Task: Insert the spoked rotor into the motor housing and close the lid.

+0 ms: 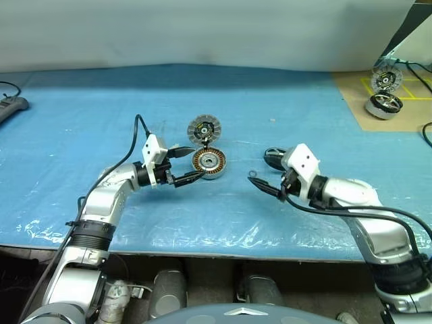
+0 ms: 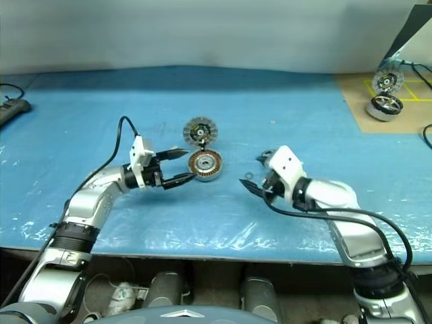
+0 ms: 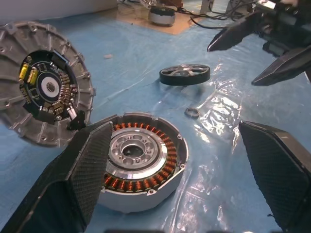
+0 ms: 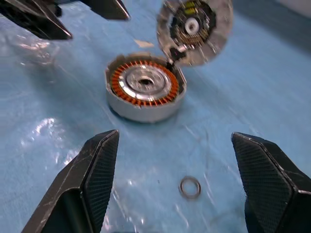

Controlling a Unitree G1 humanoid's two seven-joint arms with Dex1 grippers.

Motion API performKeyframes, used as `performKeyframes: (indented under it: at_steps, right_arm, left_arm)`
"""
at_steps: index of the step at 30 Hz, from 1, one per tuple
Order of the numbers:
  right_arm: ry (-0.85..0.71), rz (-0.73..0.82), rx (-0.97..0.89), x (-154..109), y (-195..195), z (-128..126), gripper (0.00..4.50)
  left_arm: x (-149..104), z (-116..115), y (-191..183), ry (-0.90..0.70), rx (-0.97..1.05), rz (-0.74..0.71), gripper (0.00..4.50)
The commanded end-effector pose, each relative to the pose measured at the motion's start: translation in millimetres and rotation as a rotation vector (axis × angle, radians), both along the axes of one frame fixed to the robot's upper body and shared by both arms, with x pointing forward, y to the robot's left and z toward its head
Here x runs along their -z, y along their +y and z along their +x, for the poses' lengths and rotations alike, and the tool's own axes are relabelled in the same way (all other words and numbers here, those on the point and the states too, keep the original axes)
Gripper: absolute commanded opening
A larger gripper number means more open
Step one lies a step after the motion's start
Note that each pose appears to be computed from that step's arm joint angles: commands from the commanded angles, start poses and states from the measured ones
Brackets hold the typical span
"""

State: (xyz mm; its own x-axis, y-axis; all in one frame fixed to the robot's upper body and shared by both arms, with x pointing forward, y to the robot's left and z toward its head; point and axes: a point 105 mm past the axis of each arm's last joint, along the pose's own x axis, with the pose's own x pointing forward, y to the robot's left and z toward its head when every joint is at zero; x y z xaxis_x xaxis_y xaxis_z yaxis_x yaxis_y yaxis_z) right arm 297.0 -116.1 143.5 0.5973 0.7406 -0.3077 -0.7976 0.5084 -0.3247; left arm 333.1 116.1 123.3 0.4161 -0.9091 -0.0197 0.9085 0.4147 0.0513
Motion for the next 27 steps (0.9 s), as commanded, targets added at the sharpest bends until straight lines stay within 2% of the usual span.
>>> performKeyframes:
  at_steps: [1,5,11,21,27]
  right_arm:
    - [-0.042,-0.085,-0.135,-4.6,20.9,3.5,3.93]
    - [-0.047,-0.145,-0.298,-8.9,54.4,20.7,3.93]
    - [-0.047,-0.293,-0.47,12.7,93.6,40.9,3.93]
    - [-0.102,-0.479,-0.523,31.1,100.2,70.3,3.93]
    - [-0.108,-0.525,-0.59,24.7,97.7,68.2,3.93]
  left_arm:
    - [-14.2,5.4,12.8,-0.052,-0.036,0.008,4.45]
    - [-13.7,8.7,19.8,-0.054,-0.057,0.026,4.45]
    - [-10.2,7.2,32.4,-0.039,-0.095,0.038,4.45]
    - [-3.8,0.3,28.4,-0.034,-0.112,0.028,4.45]
    - [-2.4,-1.1,23.9,-0.029,-0.104,0.023,4.45]
